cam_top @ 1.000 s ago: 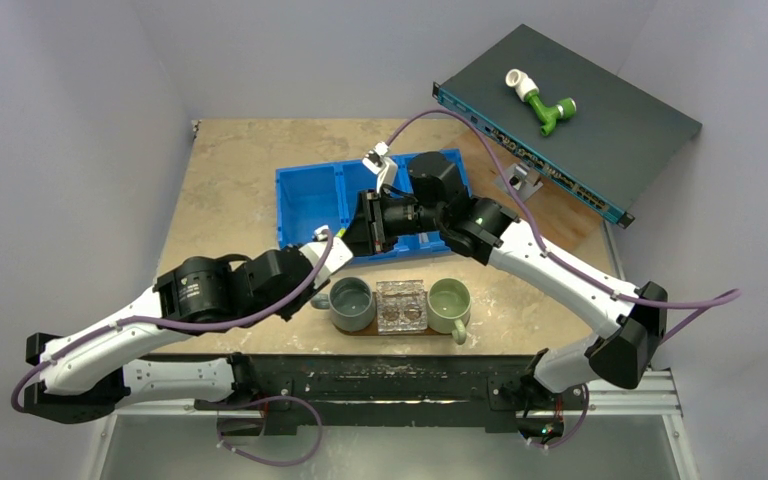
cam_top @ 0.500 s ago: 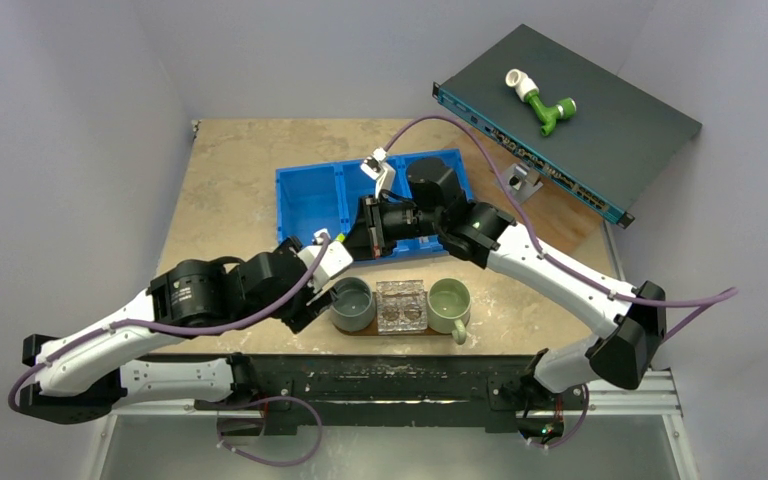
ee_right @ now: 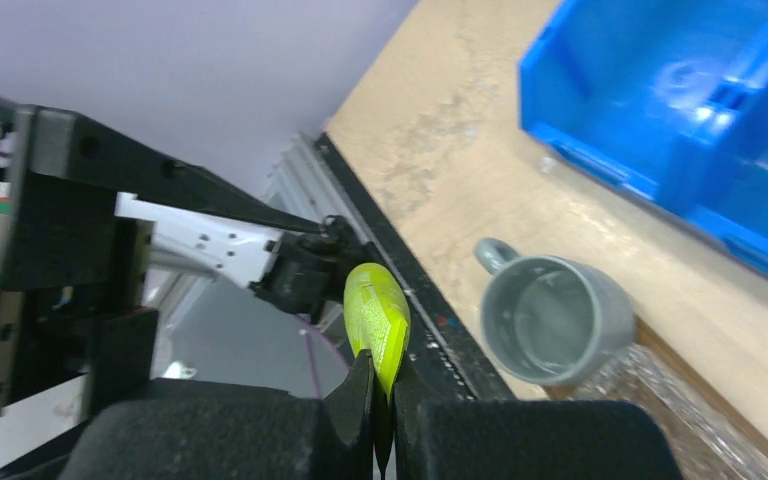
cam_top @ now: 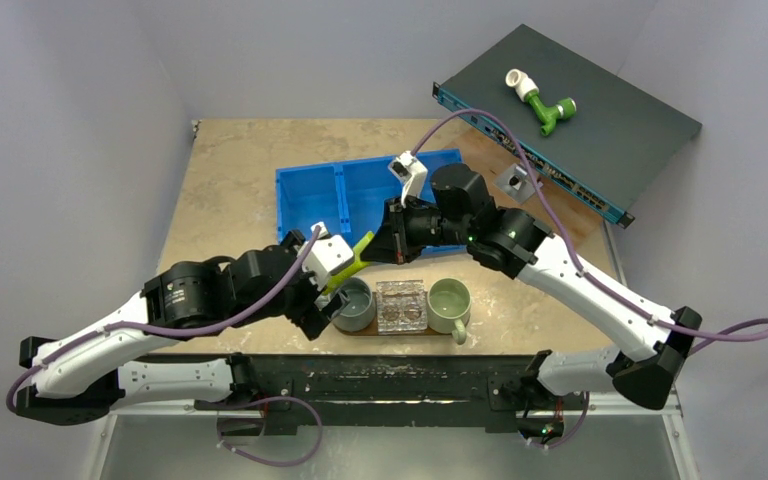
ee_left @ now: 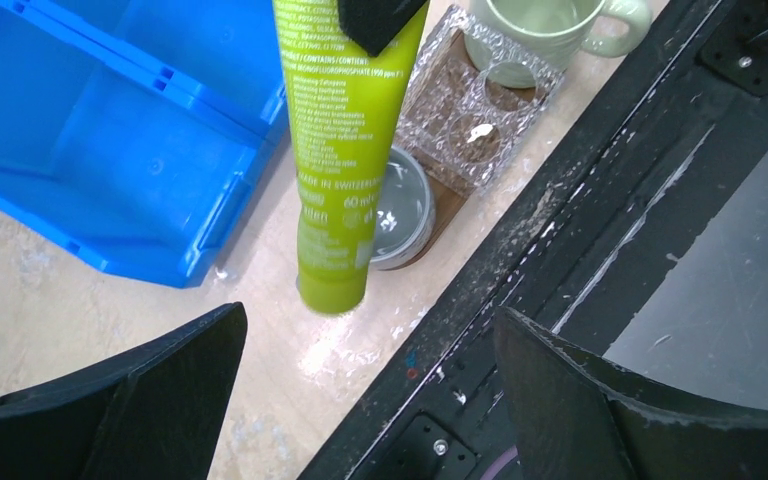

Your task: Prepare toiletry sets of a toothbrush and toothpaste on the tray

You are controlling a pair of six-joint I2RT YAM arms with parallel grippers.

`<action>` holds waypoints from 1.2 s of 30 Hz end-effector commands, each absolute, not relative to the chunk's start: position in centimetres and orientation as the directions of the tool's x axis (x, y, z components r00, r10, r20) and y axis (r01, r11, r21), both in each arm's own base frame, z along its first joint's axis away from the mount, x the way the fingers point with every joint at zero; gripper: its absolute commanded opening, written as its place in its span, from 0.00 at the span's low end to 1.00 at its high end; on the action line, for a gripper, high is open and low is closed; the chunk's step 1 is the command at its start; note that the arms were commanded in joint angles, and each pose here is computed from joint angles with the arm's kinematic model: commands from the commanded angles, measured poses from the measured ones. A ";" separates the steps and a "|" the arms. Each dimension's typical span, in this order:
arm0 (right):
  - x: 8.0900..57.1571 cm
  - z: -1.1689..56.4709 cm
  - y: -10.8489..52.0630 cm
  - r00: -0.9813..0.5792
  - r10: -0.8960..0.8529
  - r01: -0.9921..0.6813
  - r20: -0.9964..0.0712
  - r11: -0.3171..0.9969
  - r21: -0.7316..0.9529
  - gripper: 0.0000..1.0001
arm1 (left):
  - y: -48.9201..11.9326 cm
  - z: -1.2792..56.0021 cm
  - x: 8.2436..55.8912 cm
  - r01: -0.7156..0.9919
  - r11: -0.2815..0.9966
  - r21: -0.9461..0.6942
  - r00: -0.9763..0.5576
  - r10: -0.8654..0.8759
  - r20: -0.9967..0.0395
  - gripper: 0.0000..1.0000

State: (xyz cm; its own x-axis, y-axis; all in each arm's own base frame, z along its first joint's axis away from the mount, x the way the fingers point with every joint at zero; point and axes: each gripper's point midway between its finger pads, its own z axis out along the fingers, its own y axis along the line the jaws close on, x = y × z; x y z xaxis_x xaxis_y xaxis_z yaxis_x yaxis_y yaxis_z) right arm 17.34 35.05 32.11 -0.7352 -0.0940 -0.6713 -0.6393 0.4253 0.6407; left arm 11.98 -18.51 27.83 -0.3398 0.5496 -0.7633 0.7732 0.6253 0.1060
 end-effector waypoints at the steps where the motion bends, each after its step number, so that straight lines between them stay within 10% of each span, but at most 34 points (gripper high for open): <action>1: 18.8 33.7 31.9 -0.636 -0.078 -0.663 -0.768 0.565 0.492 0.00 | -20.3 29.6 11.7 0.780 0.626 0.023 -0.346 0.462 -0.817 0.93; 36: 17.3 27.9 28.6 -0.457 -0.522 -0.656 -0.720 0.745 -0.123 0.00 | -11.2 25.9 20.5 0.245 0.939 -0.242 -0.630 -0.035 -0.776 0.94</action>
State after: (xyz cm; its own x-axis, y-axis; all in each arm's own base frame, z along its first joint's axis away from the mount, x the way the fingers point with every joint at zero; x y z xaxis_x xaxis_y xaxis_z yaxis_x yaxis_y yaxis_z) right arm 16.61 28.73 28.03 -0.4742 -0.5186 -0.7114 -0.6758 0.7323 -0.0835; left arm 19.68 -11.35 25.62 -0.6627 0.0247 -0.7485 0.2710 0.9396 -0.2089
